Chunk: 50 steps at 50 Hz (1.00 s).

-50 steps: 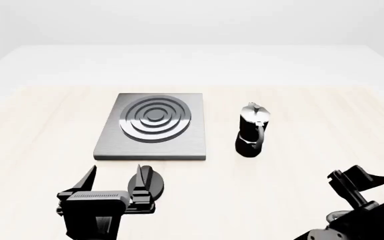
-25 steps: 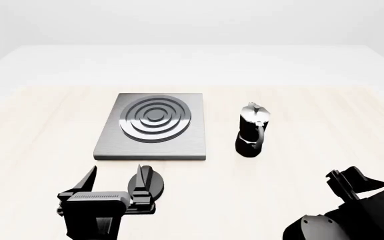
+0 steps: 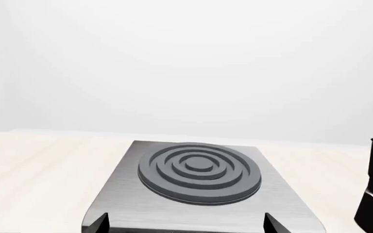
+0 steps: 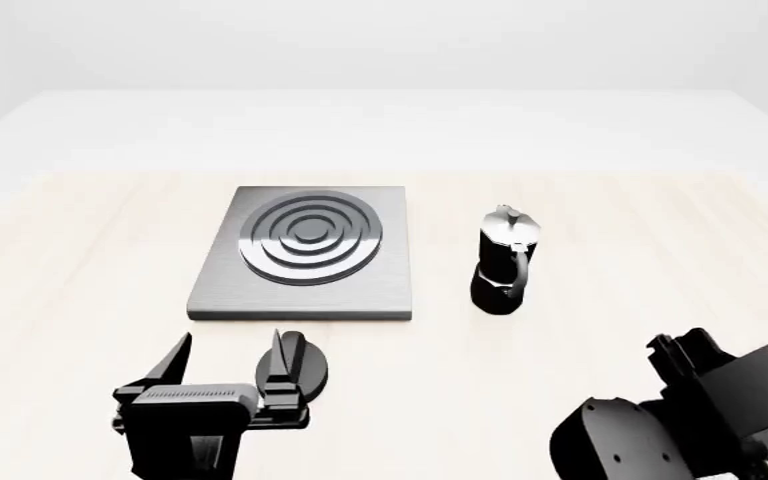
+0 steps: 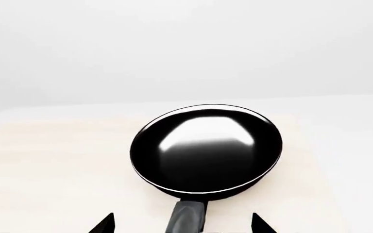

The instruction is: Put the frying pan on the stove.

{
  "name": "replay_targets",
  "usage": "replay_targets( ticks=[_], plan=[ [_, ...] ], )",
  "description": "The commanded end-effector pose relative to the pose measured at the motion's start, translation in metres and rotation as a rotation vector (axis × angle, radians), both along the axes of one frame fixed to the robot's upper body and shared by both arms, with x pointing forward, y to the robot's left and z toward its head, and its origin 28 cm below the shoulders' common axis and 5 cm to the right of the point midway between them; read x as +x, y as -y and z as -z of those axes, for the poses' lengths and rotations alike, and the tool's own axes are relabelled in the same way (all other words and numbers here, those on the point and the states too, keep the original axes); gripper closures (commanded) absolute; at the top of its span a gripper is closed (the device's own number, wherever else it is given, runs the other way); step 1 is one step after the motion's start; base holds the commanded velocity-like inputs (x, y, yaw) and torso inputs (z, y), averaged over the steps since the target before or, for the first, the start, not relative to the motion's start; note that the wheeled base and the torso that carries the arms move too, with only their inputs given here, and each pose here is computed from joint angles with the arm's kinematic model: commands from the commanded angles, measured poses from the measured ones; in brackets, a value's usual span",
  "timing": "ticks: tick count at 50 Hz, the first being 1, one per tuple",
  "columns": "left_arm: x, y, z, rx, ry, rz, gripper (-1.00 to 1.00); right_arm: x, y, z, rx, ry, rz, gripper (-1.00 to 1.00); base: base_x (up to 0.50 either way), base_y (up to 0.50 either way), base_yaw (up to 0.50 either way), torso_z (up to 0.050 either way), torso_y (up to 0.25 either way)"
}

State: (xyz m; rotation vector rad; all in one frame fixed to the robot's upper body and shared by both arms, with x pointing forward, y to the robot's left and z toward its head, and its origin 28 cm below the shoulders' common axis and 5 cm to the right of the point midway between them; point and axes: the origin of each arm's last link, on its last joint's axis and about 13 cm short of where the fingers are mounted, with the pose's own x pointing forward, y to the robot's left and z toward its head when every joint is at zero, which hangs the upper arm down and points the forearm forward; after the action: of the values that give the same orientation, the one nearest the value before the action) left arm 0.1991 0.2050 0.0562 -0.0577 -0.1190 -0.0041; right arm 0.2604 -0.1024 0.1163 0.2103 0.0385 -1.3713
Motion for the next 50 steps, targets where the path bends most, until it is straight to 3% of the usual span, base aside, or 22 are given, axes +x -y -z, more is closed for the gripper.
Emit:
replay_targets(
  ticks=[1, 50],
  plan=[
    [0.000, -0.001, 0.000, 0.002, -0.006, -0.003, -1.00, 0.008, -0.003, 0.001, 0.003, -0.026, 0.012, -1.00, 0.00, 0.00, 0.00, 0.000, 0.000],
    [0.001, -0.001, 0.002, 0.006, -0.008, -0.002, -1.00, 0.047, -0.003, -0.001, 0.118, -0.058, 0.063, -1.00, 0.00, 0.00, 0.00, 0.000, 0.000]
  ],
)
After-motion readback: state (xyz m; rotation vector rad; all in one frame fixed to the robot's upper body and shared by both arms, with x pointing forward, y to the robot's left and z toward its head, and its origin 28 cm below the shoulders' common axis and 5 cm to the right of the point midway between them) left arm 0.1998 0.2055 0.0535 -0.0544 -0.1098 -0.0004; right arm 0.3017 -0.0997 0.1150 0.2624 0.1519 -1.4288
